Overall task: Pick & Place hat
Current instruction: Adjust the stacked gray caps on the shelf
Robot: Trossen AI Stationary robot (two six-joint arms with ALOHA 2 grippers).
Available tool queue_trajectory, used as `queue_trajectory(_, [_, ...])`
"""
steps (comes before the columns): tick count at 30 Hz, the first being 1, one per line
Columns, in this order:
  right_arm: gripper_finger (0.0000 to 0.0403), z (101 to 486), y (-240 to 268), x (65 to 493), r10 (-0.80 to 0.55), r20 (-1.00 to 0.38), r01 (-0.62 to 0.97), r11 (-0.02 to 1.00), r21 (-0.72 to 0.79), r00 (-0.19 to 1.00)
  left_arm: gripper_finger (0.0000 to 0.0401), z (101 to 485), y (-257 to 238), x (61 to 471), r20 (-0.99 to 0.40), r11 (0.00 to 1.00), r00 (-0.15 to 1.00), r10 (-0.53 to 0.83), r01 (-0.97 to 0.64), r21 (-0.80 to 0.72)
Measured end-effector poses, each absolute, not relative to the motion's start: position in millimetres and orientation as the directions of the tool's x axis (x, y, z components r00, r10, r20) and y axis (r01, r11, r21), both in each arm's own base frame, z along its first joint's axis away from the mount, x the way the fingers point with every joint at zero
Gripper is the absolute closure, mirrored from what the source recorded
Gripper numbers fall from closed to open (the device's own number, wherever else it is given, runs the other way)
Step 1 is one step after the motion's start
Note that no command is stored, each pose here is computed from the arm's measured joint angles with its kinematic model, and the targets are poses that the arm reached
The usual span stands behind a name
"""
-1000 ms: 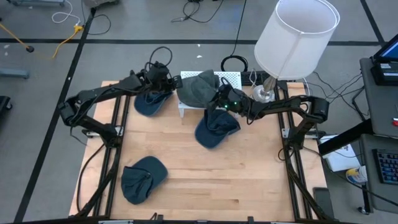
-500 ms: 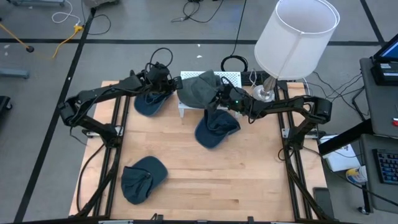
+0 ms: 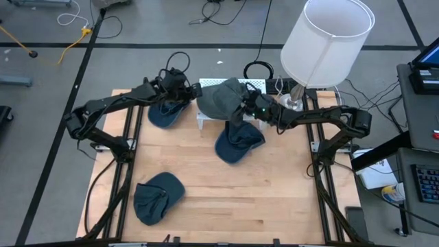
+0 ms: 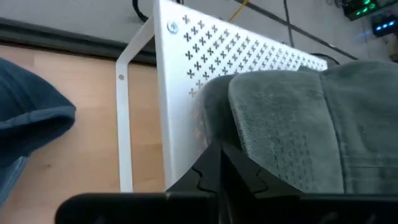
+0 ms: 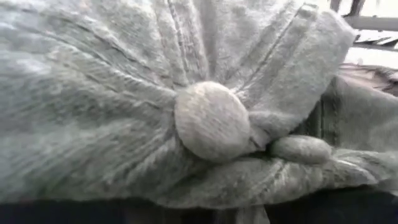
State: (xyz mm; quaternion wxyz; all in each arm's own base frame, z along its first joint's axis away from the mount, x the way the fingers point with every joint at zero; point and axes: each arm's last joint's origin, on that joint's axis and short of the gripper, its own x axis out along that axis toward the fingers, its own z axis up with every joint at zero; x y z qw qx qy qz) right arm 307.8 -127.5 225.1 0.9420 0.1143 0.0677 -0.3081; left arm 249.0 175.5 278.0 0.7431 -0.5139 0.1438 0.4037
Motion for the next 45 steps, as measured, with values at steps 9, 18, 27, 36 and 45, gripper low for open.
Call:
queue_trajectory(9, [0.0264, 234, -135, 307, -0.566, -0.106, 0.574, 0.785, 0.231, 0.817, 0.0396, 304, 168, 234, -0.544, 0.282, 0.678, 0.495, -0.717, -0.638])
queue_trajectory(18, [0.0264, 229, -143, 305, -0.584, -0.117, 0.593, 0.767, 0.246, 0.804, 0.0386, 308, 166, 229, -0.545, 0.28, 0.677, 0.495, -0.718, -0.637])
queue_trajectory(27, [0.0264, 227, -142, 305, -0.584, -0.145, 0.601, 0.77, 0.214, 0.799, 0.0384, 293, 169, 217, -0.683, 0.188, 0.547, 0.485, -0.827, -0.53])
queue_trajectory(36, [0.0264, 227, -143, 305, -0.583, -0.144, 0.6, 0.771, 0.215, 0.8, 0.0384, 298, 169, 212, -0.669, 0.176, 0.534, 0.516, -0.831, -0.528])
queue_trajectory(45, [0.0264, 213, -149, 312, -0.576, -0.154, 0.595, 0.759, 0.263, 0.803, 0.0384, 298, 167, 213, -0.671, 0.218, 0.581, 0.46, -0.807, -0.549])
